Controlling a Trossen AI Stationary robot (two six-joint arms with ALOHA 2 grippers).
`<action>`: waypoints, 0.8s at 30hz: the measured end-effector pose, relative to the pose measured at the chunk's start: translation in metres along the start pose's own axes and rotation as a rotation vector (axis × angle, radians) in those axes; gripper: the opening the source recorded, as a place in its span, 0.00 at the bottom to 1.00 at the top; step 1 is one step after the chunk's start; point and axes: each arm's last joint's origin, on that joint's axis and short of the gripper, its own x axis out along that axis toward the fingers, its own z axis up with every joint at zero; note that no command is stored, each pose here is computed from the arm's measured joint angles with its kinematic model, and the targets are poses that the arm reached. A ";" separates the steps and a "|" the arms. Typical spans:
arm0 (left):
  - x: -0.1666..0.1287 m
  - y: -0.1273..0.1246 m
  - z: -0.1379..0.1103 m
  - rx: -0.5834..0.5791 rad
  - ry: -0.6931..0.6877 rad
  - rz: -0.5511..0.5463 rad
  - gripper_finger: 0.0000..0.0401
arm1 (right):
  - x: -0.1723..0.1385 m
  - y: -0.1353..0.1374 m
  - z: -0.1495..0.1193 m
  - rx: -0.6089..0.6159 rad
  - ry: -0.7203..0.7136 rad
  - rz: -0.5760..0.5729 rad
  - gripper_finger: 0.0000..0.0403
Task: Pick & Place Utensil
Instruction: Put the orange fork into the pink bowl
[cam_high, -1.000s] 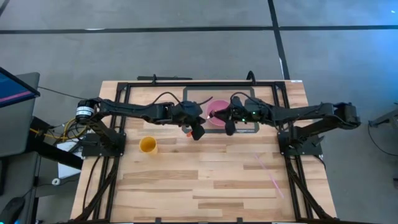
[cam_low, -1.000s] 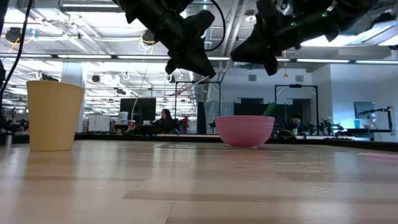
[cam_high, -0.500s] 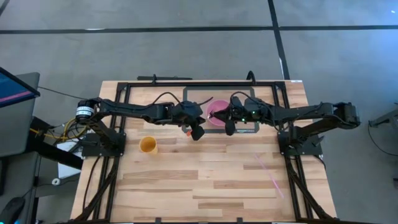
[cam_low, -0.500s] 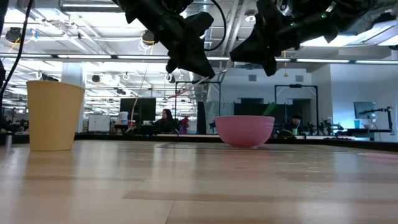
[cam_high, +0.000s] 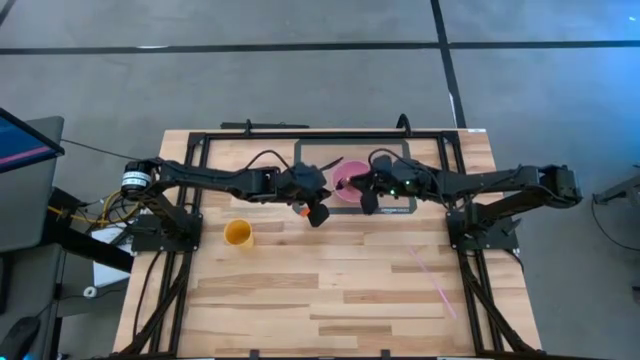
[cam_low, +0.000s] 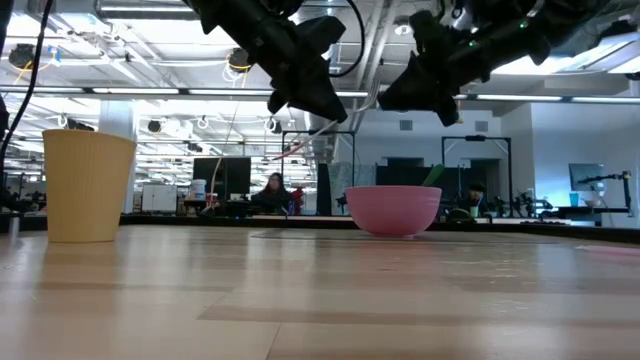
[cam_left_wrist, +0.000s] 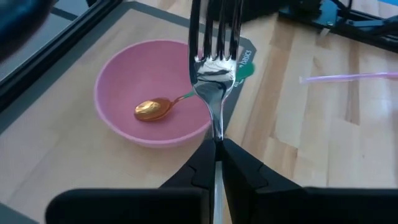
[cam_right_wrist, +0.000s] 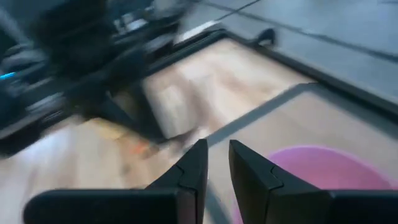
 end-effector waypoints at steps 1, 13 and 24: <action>0.000 -0.002 0.000 0.003 -0.001 -0.003 0.04 | 0.000 -0.002 0.001 0.003 -0.008 -0.008 0.15; -0.001 -0.002 0.001 0.000 -0.028 0.073 0.04 | 0.000 0.004 0.001 0.005 0.018 0.111 0.15; -0.001 -0.001 0.001 -0.003 -0.036 0.090 0.04 | -0.001 0.008 0.005 0.005 -0.039 0.105 0.15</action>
